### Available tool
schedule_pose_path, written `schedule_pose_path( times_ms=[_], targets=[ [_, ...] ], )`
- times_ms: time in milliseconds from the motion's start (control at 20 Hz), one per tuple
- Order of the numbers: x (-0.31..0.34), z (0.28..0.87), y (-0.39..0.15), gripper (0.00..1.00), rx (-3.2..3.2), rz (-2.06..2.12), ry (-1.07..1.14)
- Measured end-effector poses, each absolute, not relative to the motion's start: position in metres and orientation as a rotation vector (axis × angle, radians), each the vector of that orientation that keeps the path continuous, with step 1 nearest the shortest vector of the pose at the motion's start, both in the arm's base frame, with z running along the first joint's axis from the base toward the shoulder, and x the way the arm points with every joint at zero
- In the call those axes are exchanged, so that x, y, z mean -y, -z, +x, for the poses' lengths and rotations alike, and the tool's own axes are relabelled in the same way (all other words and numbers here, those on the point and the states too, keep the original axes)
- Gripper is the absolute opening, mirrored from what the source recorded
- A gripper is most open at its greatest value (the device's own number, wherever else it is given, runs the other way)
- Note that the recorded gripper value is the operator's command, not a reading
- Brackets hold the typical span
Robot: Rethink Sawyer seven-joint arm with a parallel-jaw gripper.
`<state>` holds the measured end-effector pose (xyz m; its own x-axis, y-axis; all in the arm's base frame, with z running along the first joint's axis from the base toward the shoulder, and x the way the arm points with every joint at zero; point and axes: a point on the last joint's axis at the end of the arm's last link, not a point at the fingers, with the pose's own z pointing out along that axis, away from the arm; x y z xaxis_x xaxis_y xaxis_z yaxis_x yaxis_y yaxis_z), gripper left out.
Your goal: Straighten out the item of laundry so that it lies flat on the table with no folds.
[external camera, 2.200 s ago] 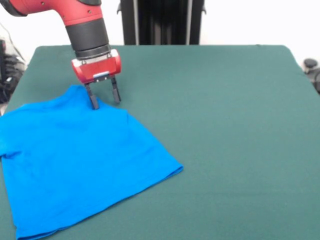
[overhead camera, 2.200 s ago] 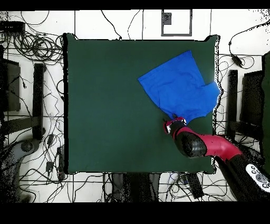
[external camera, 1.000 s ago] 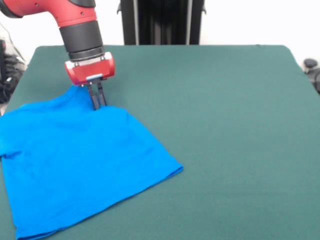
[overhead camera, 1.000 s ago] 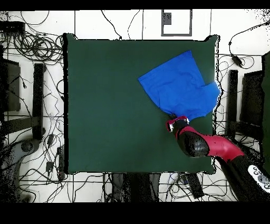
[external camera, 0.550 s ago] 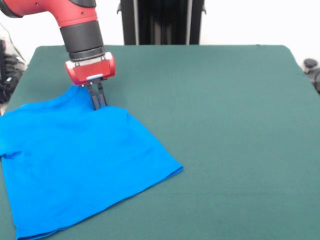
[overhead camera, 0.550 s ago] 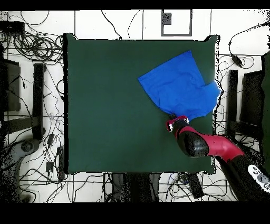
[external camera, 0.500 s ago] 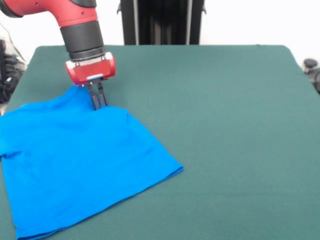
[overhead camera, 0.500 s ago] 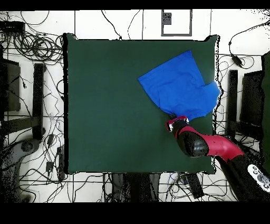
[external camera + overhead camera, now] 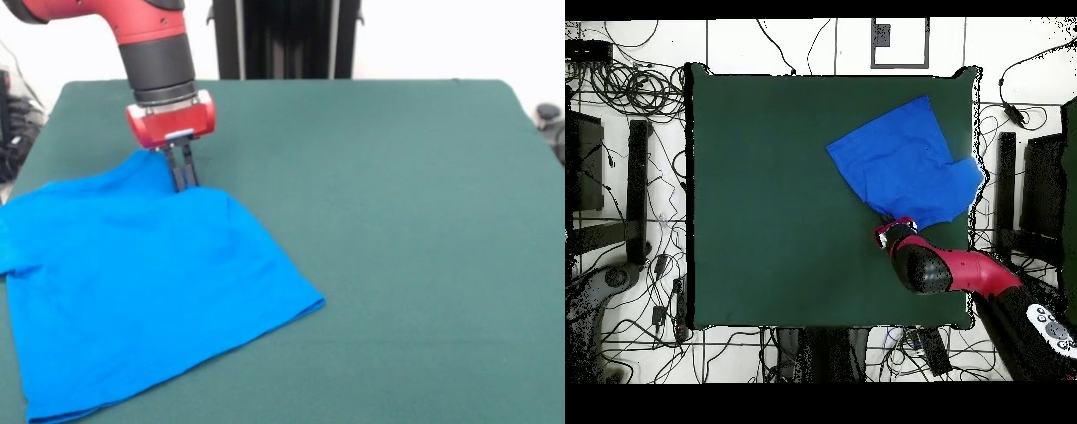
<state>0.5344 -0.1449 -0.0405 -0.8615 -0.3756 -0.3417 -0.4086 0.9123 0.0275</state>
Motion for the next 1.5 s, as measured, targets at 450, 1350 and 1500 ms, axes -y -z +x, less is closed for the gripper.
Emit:
schedule_pose_path(
  times_ms=[450,1350,1500],
  targets=[
    [0.120,0.545,0.017,0.00,-2.747,-0.569,-0.161],
    [0.103,0.550,0.007,0.00,-2.768,-0.545,-0.159],
    [0.096,0.549,0.009,0.00,-2.770,-0.558,-0.153]
  ],
)
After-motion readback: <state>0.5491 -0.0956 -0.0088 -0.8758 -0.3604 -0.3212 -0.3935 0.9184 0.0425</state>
